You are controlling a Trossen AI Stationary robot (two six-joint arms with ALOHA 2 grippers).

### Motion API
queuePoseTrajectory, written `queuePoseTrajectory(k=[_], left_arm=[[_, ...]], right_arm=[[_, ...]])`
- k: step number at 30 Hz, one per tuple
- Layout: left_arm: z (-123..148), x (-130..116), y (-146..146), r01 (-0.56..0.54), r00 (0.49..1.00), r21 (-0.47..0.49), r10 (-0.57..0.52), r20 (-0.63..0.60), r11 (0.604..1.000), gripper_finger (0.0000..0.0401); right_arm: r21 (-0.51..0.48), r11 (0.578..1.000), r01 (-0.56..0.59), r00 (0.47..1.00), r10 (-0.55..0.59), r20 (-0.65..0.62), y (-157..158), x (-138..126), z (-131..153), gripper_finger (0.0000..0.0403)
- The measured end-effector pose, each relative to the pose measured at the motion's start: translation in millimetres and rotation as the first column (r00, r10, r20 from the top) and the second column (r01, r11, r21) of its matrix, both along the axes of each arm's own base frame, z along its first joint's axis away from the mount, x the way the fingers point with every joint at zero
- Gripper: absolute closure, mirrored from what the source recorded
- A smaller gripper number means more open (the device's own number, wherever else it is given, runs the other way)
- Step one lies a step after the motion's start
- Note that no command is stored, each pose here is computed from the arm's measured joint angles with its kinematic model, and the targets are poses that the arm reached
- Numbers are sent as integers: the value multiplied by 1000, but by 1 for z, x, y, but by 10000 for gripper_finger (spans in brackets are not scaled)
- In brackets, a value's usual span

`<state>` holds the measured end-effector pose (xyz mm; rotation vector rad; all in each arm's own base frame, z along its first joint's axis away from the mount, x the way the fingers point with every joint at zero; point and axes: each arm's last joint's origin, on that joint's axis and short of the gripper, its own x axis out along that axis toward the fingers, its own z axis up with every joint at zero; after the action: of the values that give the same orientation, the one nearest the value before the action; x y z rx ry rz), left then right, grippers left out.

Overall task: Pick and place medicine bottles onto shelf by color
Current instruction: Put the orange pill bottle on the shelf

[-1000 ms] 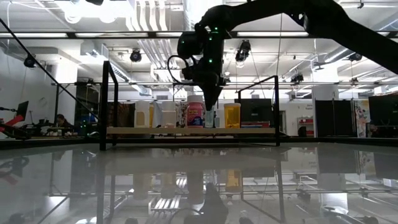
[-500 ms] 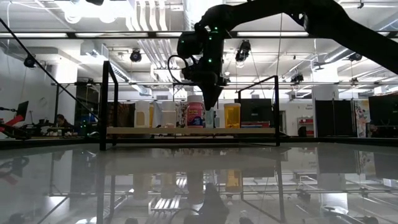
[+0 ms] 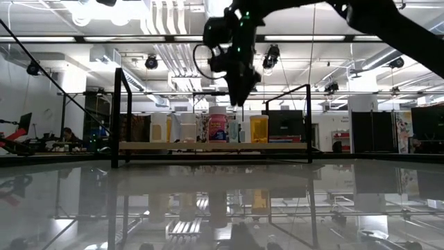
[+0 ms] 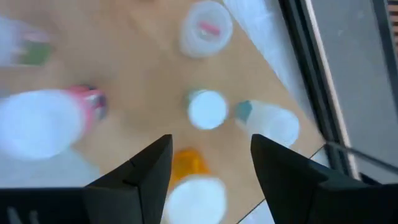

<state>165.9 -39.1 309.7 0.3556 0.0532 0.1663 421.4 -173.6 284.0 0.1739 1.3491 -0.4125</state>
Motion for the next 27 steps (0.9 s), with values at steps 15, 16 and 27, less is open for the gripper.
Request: queuePoseTrajectory(k=[15,16,27], left_arm=[[-3,4,-1,5,1000,5,-5,-16,1000,397],[-3,4,-1,6,1000,5,-6,-18,1000,397],[-3,4,-1,6,1000,-20,-6,-14,1000,397]], right_arm=[[255,961,-107,993,93,67,125,-13,56,199],[260,959,-110,993,97,62,136,-15,58,199],[272,962,29,999,-37,28,223,-50,74,174]])
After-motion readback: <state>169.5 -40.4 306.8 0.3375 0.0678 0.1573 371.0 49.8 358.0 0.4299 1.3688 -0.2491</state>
